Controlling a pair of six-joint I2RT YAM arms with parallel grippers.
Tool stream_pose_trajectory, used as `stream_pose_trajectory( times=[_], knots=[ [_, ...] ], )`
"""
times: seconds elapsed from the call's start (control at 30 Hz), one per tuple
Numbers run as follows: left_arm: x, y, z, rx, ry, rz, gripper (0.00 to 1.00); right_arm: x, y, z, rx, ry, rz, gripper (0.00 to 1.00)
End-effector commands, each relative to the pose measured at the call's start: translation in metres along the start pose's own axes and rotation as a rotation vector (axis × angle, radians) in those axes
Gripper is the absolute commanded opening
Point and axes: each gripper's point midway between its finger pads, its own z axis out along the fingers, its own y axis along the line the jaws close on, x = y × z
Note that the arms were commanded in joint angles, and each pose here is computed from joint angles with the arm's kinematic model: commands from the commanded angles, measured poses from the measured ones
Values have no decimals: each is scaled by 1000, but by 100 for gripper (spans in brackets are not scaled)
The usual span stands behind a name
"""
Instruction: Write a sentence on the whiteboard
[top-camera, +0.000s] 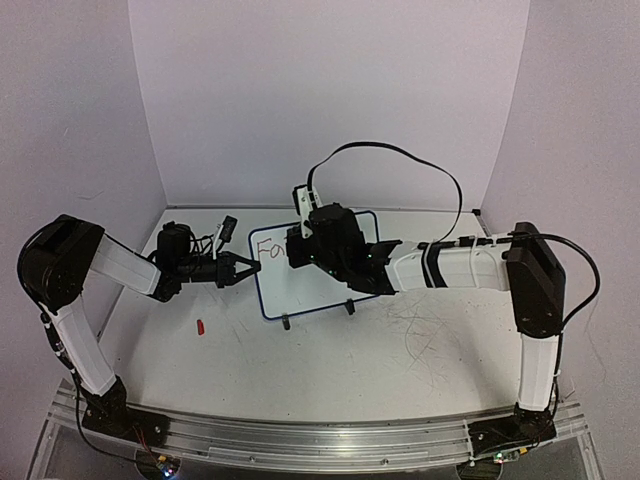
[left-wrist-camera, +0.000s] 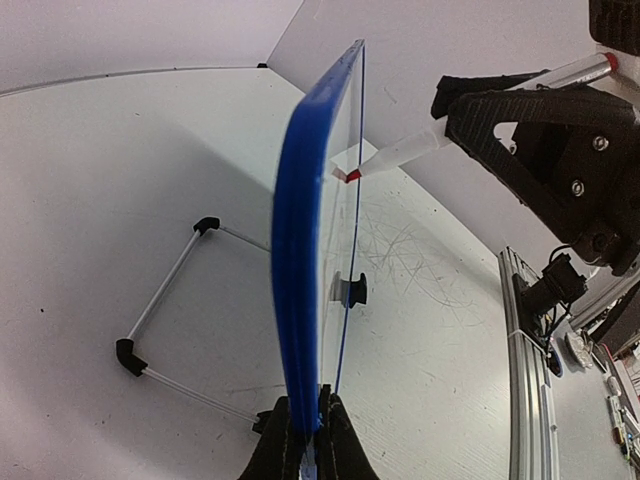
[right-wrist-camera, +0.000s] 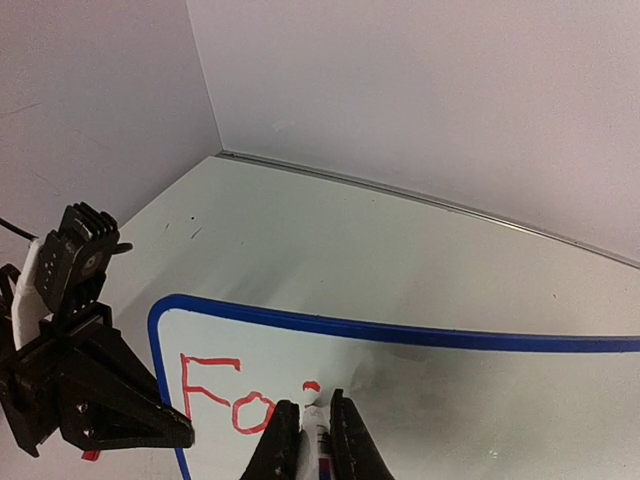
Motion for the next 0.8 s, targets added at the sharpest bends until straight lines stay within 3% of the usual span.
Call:
stream_pose_trajectory(
  times=[0.0, 0.77],
  knots=[
    [-7, 2, 2, -30, 1, 42, 0, -1, -5, 2, 24, 3, 13, 0],
    [-6, 0, 3, -26, 4, 44, 0, 27, -10, -3, 25, 68, 32, 0]
  ],
)
